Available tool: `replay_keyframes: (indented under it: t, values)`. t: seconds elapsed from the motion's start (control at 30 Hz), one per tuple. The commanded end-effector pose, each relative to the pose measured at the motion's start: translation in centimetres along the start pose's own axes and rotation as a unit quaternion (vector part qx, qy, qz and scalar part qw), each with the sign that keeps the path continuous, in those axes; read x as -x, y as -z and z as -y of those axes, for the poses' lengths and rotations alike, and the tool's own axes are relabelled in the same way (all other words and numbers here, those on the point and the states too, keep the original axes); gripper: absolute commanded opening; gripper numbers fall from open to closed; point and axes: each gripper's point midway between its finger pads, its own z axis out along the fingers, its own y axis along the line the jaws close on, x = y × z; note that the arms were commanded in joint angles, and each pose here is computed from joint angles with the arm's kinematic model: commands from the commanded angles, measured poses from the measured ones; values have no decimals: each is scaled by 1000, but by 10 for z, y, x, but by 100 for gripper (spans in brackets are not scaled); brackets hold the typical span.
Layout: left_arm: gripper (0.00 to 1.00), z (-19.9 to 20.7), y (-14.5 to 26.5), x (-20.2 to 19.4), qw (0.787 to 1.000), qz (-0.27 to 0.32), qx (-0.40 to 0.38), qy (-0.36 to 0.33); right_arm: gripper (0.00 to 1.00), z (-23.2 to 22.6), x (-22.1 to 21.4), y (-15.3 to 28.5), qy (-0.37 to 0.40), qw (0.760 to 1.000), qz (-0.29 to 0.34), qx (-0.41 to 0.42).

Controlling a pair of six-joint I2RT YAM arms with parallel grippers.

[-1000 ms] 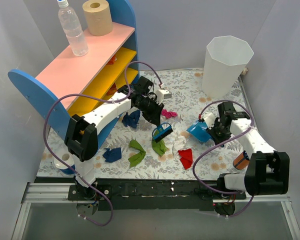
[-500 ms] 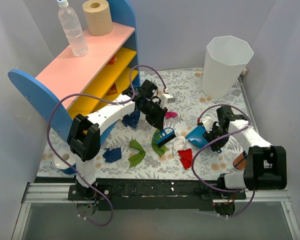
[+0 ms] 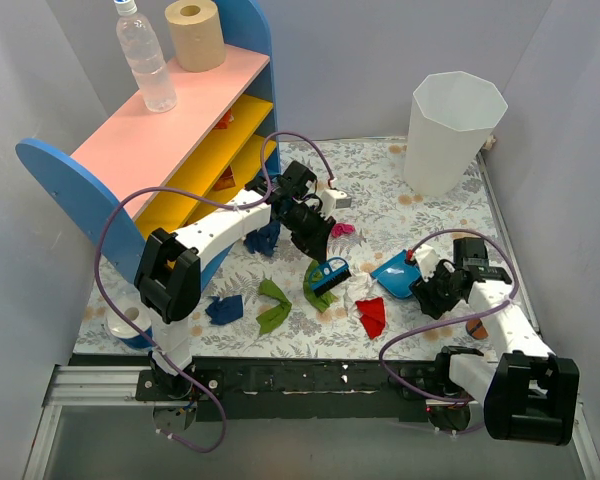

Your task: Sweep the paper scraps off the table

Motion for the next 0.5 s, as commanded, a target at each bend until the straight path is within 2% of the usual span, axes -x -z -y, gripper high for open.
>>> replay_keyframes:
  t: [0.0,0.17,0.33,0.47]
  values:
    - [0,10,13,12,1000,20,0,-19,64,17,11,5,5,999,29,-28]
    - [0,11,11,17,1000,22,-3,-22,59,13,-9,-4,-14,1000,4,-15]
    - [0,14,10,22,999,26,-5,-29,55,15,-7,-5,-16,1000,12,-17]
    - [0,14,8,22,999,26,-9,-29,47,17,-4,-4,-22,1000,13,-18]
